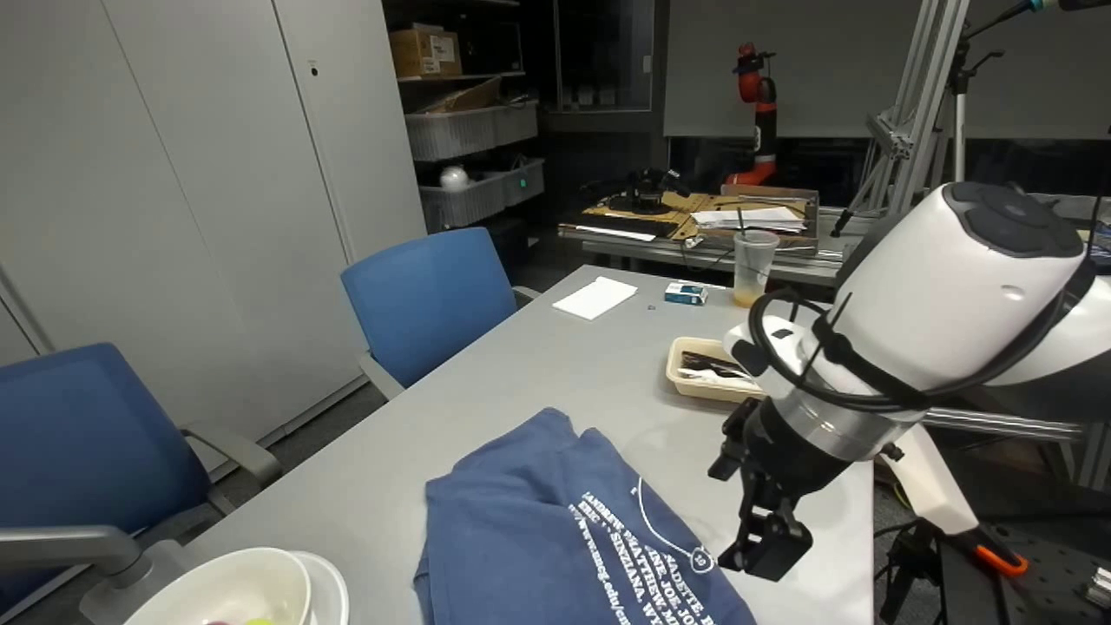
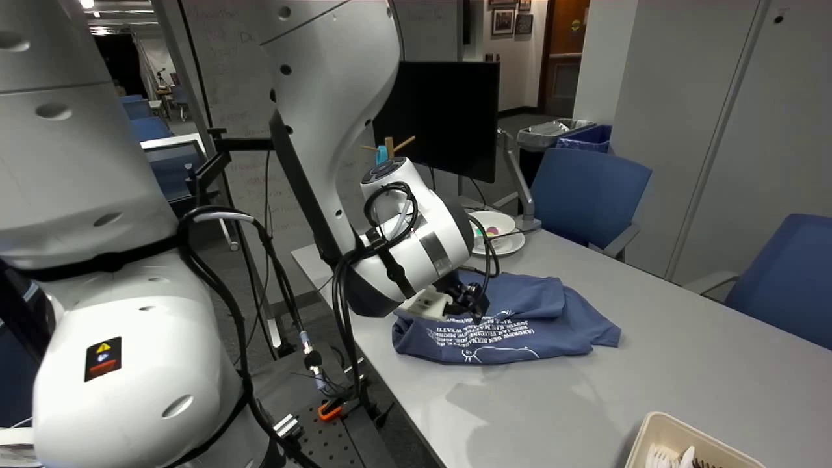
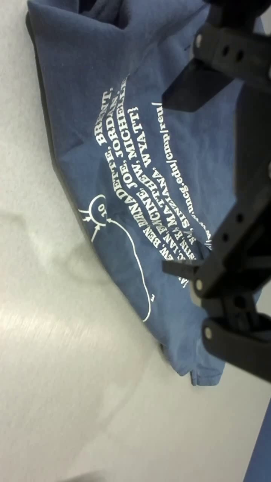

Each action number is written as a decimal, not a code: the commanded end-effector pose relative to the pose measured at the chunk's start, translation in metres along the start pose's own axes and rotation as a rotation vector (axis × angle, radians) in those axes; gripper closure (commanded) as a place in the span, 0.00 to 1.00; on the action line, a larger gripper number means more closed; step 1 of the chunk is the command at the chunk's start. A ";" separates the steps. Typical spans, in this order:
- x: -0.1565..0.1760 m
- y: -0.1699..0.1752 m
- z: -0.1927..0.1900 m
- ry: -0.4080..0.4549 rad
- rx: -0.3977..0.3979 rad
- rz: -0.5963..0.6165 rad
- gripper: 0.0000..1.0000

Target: Fold the shirt

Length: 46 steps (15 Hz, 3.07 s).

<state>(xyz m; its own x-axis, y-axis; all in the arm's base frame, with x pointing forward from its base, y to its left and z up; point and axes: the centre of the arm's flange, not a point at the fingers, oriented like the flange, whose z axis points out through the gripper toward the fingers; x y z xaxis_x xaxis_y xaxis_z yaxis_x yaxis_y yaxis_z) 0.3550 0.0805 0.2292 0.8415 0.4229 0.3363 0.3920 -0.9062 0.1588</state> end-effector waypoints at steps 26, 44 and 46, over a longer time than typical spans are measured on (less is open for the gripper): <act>0.016 -0.021 -0.009 0.041 0.012 -0.052 0.00; 0.016 -0.021 -0.009 0.041 0.012 -0.052 0.00; 0.016 -0.021 -0.009 0.041 0.012 -0.052 0.00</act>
<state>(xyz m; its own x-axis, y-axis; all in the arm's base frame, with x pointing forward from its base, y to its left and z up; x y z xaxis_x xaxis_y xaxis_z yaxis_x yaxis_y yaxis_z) 0.3572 0.1064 0.2392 0.8042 0.4686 0.3657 0.4391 -0.8830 0.1659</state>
